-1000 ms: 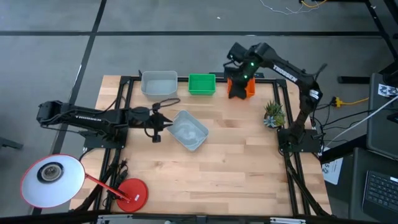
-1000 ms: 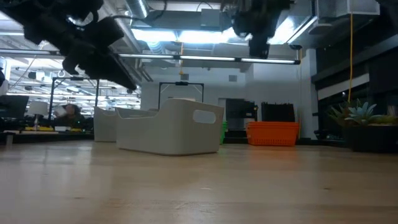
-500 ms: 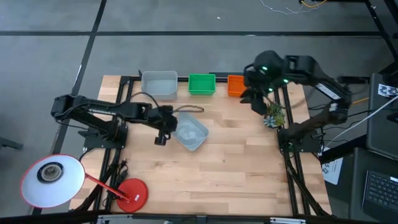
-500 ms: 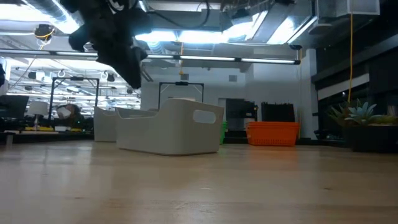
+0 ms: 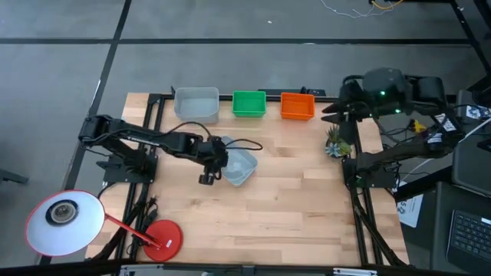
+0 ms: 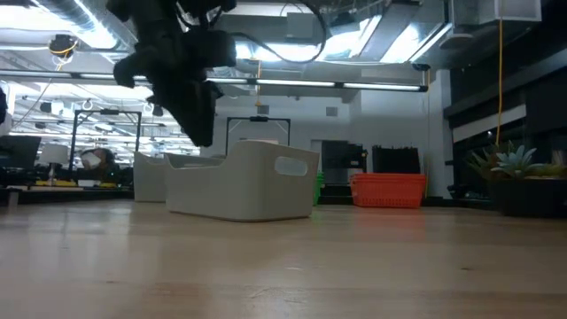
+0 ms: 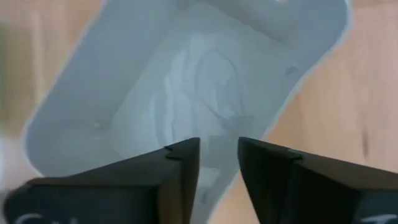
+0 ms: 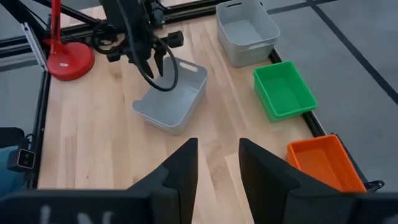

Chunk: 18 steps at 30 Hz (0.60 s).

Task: Stack baskets by color
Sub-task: Stack the bottom gray bin on top of the top gray bins

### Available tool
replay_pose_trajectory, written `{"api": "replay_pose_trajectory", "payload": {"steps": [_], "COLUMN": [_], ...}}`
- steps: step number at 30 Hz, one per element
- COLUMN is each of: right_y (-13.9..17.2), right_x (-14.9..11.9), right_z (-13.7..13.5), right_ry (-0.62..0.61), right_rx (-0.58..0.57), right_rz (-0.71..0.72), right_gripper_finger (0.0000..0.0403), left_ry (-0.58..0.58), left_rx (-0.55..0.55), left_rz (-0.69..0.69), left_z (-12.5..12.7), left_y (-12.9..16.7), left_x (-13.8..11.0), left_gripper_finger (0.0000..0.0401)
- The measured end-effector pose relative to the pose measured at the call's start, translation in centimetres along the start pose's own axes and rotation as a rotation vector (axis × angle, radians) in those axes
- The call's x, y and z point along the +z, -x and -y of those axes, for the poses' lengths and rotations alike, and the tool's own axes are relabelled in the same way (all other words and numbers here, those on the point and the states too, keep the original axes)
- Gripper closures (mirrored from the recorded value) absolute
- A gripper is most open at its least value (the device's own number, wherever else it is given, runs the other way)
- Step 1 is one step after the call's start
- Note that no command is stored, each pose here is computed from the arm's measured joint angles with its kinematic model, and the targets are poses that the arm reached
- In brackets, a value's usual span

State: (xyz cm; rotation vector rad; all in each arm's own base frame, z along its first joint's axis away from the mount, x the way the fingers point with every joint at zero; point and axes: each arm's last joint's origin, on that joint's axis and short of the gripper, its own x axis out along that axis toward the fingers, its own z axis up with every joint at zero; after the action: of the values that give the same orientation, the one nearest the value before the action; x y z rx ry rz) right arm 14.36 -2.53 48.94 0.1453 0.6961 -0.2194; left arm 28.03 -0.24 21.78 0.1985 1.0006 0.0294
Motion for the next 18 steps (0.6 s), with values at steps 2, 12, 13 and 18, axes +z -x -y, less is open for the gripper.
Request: {"api": "replay_pose_trajectory", "payload": {"steps": [2,12,13,18], "right_y": [0.2,-2.2,-2.6,-4.5], "right_x": [-0.1,-1.6,-1.9,-3.3], "right_z": [-0.1,-0.1,-0.1,0.0], "right_ry": [0.003,0.015,0.018,0.023], "right_rx": [-0.011,-0.048,-0.049,-0.053], "right_rz": [0.003,-0.099,-0.112,-0.155], "right_gripper_finger": [0.0288,0.0288,0.0288,0.0288], "left_ry": [-0.007,-0.123,-0.130,-0.150], "left_rx": [-0.035,-0.122,-0.103,-0.054], "left_rz": [-0.027,-0.150,-0.160,-0.132], "left_z": [0.2,2.7,2.8,2.7], "left_y": [0.0,-1.7,-2.1,-2.3], "left_x": [0.4,0.6,0.6,1.3], "left_gripper_finger": [0.0283,0.0248,0.0248,0.0249]}}
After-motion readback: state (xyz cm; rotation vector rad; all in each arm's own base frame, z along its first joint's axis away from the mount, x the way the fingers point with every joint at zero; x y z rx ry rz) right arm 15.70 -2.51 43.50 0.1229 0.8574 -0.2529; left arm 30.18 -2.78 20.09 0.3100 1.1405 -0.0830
